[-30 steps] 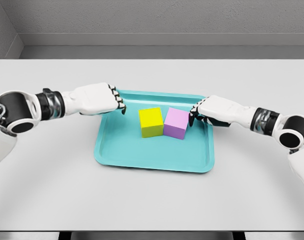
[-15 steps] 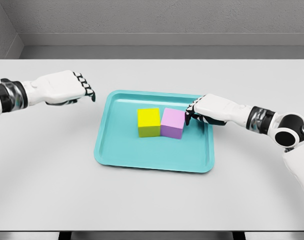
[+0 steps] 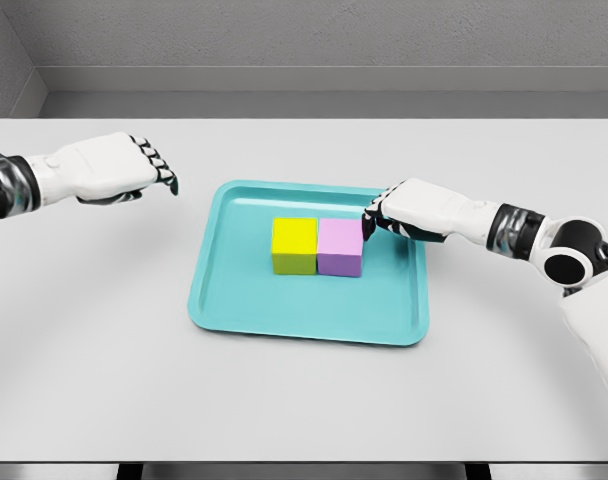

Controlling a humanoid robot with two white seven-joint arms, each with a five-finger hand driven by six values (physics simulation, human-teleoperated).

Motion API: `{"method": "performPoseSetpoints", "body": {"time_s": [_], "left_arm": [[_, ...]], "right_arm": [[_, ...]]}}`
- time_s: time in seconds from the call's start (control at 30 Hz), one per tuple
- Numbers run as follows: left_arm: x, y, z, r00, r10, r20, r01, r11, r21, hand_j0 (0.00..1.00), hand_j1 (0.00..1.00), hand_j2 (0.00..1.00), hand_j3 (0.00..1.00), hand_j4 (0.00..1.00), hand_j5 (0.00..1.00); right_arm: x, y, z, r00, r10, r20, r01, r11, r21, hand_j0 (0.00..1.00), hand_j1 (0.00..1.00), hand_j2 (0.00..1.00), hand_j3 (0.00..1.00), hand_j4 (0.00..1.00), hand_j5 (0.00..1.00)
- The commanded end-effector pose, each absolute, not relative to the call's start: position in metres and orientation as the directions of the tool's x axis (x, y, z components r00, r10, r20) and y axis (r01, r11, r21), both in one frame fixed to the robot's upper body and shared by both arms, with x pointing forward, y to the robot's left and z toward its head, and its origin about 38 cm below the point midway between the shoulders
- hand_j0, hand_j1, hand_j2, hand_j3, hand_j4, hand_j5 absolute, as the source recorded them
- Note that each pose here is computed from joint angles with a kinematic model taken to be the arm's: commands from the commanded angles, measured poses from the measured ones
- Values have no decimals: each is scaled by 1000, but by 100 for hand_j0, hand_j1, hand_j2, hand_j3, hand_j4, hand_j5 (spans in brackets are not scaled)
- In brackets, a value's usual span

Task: Push two cubes

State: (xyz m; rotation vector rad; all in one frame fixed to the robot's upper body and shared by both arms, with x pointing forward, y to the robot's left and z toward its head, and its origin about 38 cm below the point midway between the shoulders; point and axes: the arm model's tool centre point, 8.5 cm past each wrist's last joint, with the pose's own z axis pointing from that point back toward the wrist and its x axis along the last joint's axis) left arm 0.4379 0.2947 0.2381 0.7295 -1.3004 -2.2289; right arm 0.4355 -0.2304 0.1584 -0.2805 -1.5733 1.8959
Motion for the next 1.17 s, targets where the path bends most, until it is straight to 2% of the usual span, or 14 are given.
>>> {"method": "performPoseSetpoints", "body": {"time_s": [0.0,0.33,0.4,0.47,0.5,0.7,0.77,0.87,0.9,0.93,0.97,1.0,1.03,1.13], "left_arm": [[438,297,240,-751,-626,-209,120,-441,889,63,63,63,63,63,63],[437,301,240,-749,-630,-206,127,-442,888,65,65,65,65,65,65],[438,314,240,-740,-650,-171,160,-418,894,74,74,74,74,74,74],[440,323,237,-730,-670,-139,192,-396,898,94,94,94,94,94,94],[439,326,238,-726,-673,-142,194,-398,897,100,100,100,100,100,100],[439,344,240,-702,-699,-136,220,-394,892,100,100,100,100,100,100],[437,363,237,-670,-731,-129,247,-383,890,100,100,100,100,100,100],[436,369,238,-659,-741,-131,253,-382,889,100,100,100,100,100,100],[436,369,236,-659,-741,-127,258,-382,888,100,100,100,100,100,100],[436,371,238,-655,-744,-130,255,-379,890,100,100,100,100,100,100],[436,374,238,-649,-749,-131,260,-380,888,100,100,100,100,100,100],[436,375,238,-648,-751,-130,260,-379,888,100,100,100,100,100,100],[435,378,239,-642,-755,-131,262,-377,888,100,100,100,100,100,100],[432,388,238,-627,-768,-132,273,-375,886,100,100,100,100,100,100]], "right_arm": [[436,-230,158,-764,598,242,-345,-62,-936,43,43,43,43,43,43],[436,-223,154,-766,594,247,-350,-62,-935,42,42,42,42,42,42],[437,-223,155,-766,595,245,-348,-63,-935,42,42,42,42,42,42],[437,-226,156,-764,598,243,-348,-63,-935,42,42,42,42,42,42],[438,-228,157,-763,601,240,-345,-64,-936,42,42,42,42,42,42],[437,-236,160,-758,611,228,-340,-71,-938,42,42,42,42,42,42],[437,-257,187,-752,635,176,-274,-59,-960,42,42,42,42,42,42],[415,-322,267,-693,720,47,-57,10,-998,46,46,46,46,46,46],[410,-339,279,-671,740,44,-30,33,-999,47,47,47,47,47,47],[400,-371,289,-626,777,65,-8,77,-997,50,50,50,50,50,50],[393,-388,294,-610,788,84,-5,102,-995,64,64,64,64,64,64],[388,-396,288,-591,801,97,-16,109,-994,96,96,96,96,96,96],[384,-406,278,-565,816,121,-38,120,-992,99,99,99,99,99,99],[382,-426,265,-517,840,163,-70,148,-987,100,100,100,100,100,100]]}}
